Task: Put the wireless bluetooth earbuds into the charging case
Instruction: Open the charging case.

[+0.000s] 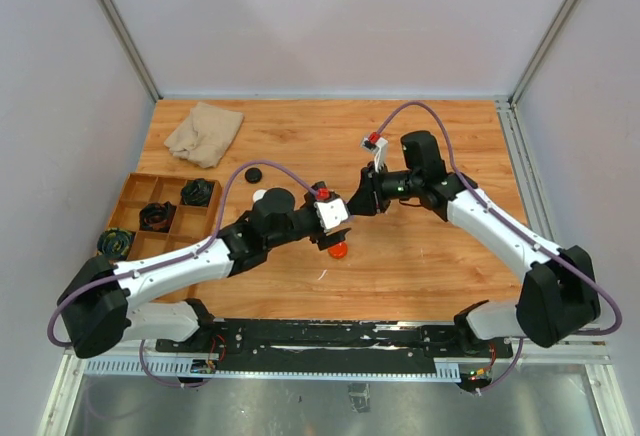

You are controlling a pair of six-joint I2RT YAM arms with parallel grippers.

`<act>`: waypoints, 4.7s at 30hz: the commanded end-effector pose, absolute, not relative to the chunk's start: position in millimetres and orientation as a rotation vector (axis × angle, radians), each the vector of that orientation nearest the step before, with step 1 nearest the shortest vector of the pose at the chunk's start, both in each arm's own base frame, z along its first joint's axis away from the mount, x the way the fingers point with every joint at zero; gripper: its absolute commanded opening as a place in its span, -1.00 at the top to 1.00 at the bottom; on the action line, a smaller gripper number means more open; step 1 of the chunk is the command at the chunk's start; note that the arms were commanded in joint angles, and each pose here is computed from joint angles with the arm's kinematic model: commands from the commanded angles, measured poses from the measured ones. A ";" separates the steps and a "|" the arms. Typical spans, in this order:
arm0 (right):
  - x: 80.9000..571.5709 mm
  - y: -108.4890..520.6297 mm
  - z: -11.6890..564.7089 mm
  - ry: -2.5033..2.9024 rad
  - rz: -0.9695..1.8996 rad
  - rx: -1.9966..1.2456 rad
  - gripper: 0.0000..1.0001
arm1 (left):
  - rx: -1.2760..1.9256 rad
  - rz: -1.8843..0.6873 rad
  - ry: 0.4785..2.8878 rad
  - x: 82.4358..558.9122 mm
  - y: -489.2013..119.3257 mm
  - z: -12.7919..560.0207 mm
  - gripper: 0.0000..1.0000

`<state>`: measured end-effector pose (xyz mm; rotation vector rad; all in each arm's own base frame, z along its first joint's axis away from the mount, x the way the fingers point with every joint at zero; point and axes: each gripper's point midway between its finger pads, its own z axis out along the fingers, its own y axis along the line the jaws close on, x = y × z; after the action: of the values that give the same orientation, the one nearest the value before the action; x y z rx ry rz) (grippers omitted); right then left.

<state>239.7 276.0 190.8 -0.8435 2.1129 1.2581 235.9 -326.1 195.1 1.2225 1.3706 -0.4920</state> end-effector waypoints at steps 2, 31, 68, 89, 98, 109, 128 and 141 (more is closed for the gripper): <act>245.0 274.3 225.0 1.930 1.213 -0.842 0.83 | 1.049 -0.517 1.382 238.0 -315.8 214.6 -0.60; 220.3 291.5 301.8 1.447 1.350 -0.833 0.87 | 0.491 -1.339 1.354 211.8 -284.6 283.0 -0.67; 196.1 309.3 316.6 1.284 1.494 -0.896 0.85 | 0.470 -1.557 1.240 194.6 -286.0 297.0 0.24; 195.8 304.9 308.3 1.295 1.402 -0.957 0.06 | 0.521 -1.473 1.283 197.0 -285.5 286.0 0.99; 199.1 297.8 310.2 1.329 1.278 -1.015 -0.10 | 0.622 -1.401 1.296 195.1 -287.1 277.3 0.99; 204.7 301.2 296.5 1.378 1.139 -1.083 -0.20 | 0.770 -1.272 1.207 194.3 -287.2 278.7 1.00; 223.0 293.6 281.1 1.443 0.854 -1.088 -0.23 | 0.917 -1.249 1.116 178.5 -288.5 276.7 0.99; 229.1 285.5 306.1 1.421 0.809 -1.006 -0.26 | 1.017 -1.215 1.068 168.5 -287.1 261.9 0.99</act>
<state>210.6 293.0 272.1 -1.0938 1.4811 0.9133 188.0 -288.0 257.0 0.9118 1.1753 -1.2042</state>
